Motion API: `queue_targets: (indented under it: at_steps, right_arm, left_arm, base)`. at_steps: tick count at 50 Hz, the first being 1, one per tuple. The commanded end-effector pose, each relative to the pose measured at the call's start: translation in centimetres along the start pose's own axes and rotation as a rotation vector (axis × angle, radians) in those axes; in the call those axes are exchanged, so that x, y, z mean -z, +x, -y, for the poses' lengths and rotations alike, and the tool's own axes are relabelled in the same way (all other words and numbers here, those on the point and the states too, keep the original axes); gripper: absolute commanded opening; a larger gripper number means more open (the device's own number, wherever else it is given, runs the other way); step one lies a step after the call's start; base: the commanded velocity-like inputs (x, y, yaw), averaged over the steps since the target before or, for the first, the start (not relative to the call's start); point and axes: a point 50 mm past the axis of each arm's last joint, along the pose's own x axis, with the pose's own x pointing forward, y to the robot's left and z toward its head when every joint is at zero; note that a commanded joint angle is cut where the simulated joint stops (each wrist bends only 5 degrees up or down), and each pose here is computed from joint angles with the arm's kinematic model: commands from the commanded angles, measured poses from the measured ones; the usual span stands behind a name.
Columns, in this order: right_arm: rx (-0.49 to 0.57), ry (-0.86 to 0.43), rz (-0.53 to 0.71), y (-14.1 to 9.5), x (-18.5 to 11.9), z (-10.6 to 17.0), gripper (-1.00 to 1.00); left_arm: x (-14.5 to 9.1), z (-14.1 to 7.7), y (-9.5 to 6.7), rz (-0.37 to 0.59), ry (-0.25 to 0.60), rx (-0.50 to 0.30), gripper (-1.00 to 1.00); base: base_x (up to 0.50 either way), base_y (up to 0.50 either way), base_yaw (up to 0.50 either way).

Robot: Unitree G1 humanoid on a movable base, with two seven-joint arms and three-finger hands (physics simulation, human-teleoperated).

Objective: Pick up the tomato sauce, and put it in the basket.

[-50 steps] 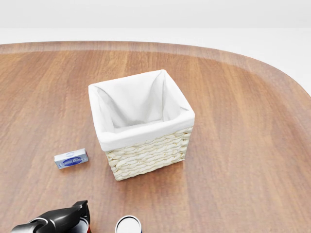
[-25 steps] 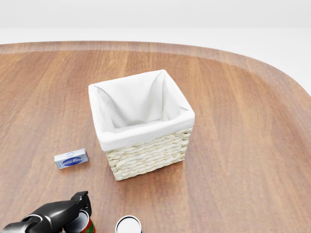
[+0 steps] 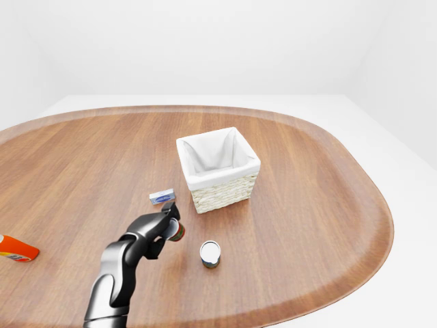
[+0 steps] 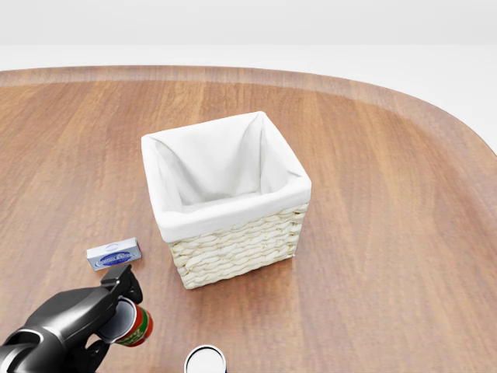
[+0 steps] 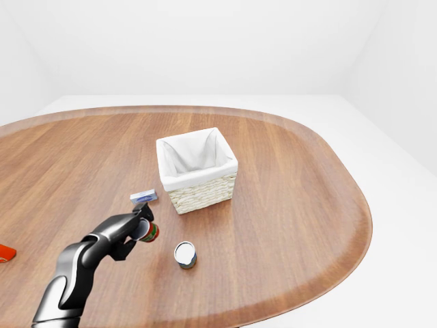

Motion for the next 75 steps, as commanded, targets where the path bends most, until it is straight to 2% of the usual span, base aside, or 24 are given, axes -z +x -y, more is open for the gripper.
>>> queue_targets:
  at_steps: [1, 5, 7, 11, 12, 14, 19, 25, 35, 38, 39, 40, 41, 43, 45, 47, 48, 50, 53, 55, 64, 68, 70, 75]
  right_arm:
    - [-0.005, -0.004, -0.008, 0.1, 0.1, -0.1, 1.0]
    - [-0.007, -0.004, -0.008, 0.1, 0.1, -0.1, 1.0]
    - [-0.008, -0.002, -0.001, 0.1, 0.0, -0.1, 1.0]
    - [-0.005, 0.001, 0.005, 0.0, 0.0, -0.1, 1.0]
    - [-0.002, 0.001, 0.003, 0.0, 0.0, 0.0, 1.0]
    - [0.002, 0.007, 0.013, -0.1, -0.1, 0.1, 1.0]
    - [0.012, 0.01, 0.018, -0.2, -0.1, 0.2, 1.0]
    - [0.008, 0.009, 0.018, -0.1, -0.1, 0.2, 1.0]
    - [0.015, 0.007, 0.011, -0.2, -0.1, 0.2, 1.0]
    - [0.014, 0.007, 0.01, -0.2, -0.1, 0.2, 1.0]
    - [0.014, 0.008, 0.013, -0.2, -0.1, 0.2, 1.0]
    - [0.014, 0.009, 0.014, -0.2, -0.1, 0.2, 1.0]
    - [0.013, 0.007, 0.012, -0.2, -0.1, 0.2, 1.0]
    - [0.009, 0.009, 0.015, -0.1, -0.1, 0.2, 1.0]
    - [0.009, 0.012, 0.022, -0.2, -0.2, 0.2, 1.0]
    - [0.013, 0.013, 0.025, -0.2, -0.2, 0.2, 1.0]
    - [0.013, 0.014, 0.026, -0.2, -0.2, 0.3, 1.0]
    - [0.01, 0.014, 0.026, -0.2, -0.2, 0.2, 1.0]
    - [0.017, 0.009, 0.014, -0.2, -0.1, 0.3, 1.0]
    - [0.018, 0.005, 0.003, -0.2, 0.0, 0.3, 1.0]
    - [0.02, -0.002, -0.012, -0.1, 0.1, 0.2, 1.0]
    - [0.025, 0.004, 0.001, -0.2, 0.0, 0.3, 1.0]
    - [0.027, 0.005, 0.0, -0.2, 0.0, 0.4, 1.0]
    - [0.035, -0.002, -0.018, -0.2, 0.2, 0.4, 1.0]
  left_arm:
    - [-1.6, -2.6, -1.7, 0.099, -0.042, -0.149, -1.0]
    - [-2.7, -4.4, -2.4, 0.16, -0.047, -0.232, -1.0]
    - [-3.6, -5.6, -2.2, 0.199, -0.077, -0.274, -1.0]
    - [-3.9, -6.5, -1.9, 0.196, -0.082, -0.282, -1.0]
    - [-4.7, -8.2, -1.6, 0.196, -0.129, -0.33, -1.0]
    - [-5.7, -9.9, -1.7, 0.232, -0.156, -0.374, -1.0]
    - [-7.7, -12.2, -1.8, 0.323, -0.127, -0.421, -1.0]
    - [-9.2, -13.8, -1.5, 0.381, -0.1, -0.428, -1.0]
    - [-12.1, -18.2, 0.3, 0.441, -0.087, -0.4, -1.0]
    - [-12.7, -19.5, 0.8, 0.44, -0.078, -0.386, -1.0]
    - [-12.7, -20.2, 1.5, 0.38, -0.031, -0.408, -1.0]
    - [-12.7, -20.3, 1.6, 0.373, -0.033, -0.409, -1.0]
    - [-13.6, -21.0, 1.6, 0.408, -0.055, -0.399, -1.0]
    - [-13.8, -21.8, 2.1, 0.374, -0.04, -0.424, -1.0]
    - [-14.5, -23.1, 2.8, 0.364, -0.062, -0.419, -1.0]
    - [-14.9, -24.0, 3.3, 0.372, -0.116, -0.395, -1.0]
    - [-15.1, -24.7, 3.4, 0.364, -0.139, -0.424, -1.0]
    - [-15.7, -26.2, 3.7, 0.357, -0.205, -0.414, -1.0]
    - [-15.7, -27.4, 3.9, 0.29, -0.222, -0.416, -1.0]
    - [-15.7, -27.9, 3.7, 0.271, -0.231, -0.429, -1.0]
    - [-15.8, -27.8, 3.9, 0.174, -0.11, -0.422, -1.0]
    - [-15.6, -26.3, 5.0, 0.15, -0.087, -0.342, -1.0]
    - [-15.6, -26.3, 5.1, 0.136, -0.064, -0.35, -1.0]
    - [-16.0, -25.4, 5.5, 0.142, -0.053, -0.276, -1.0]
  base:
    - [0.0, 0.0, 0.0]
    - [0.0, 0.0, 0.0]
    - [0.0, 0.0, 0.0]
    - [0.0, 0.0, 0.0]
    - [0.0, 0.0, 0.0]
    - [0.0, 0.0, 0.0]
    - [0.0, 0.0, 0.0]
    - [0.0, 0.0, 0.0]
    - [0.0, 0.0, 0.0]
    - [0.0, 0.0, 0.0]
    - [0.0, 0.0, 0.0]
    - [0.0, 0.0, 0.0]
    - [0.0, 0.0, 0.0]
    - [0.0, 0.0, 0.0]
    - [0.0, 0.0, 0.0]
    - [0.0, 0.0, 0.0]
    - [0.0, 0.0, 0.0]
    - [0.0, 0.0, 0.0]
    - [0.0, 0.0, 0.0]
    - [0.0, 0.0, 0.0]
    - [0.0, 0.0, 0.0]
    - [0.0, 0.0, 0.0]
    - [0.0, 0.0, 0.0]
    - [0.0, 0.0, 0.0]
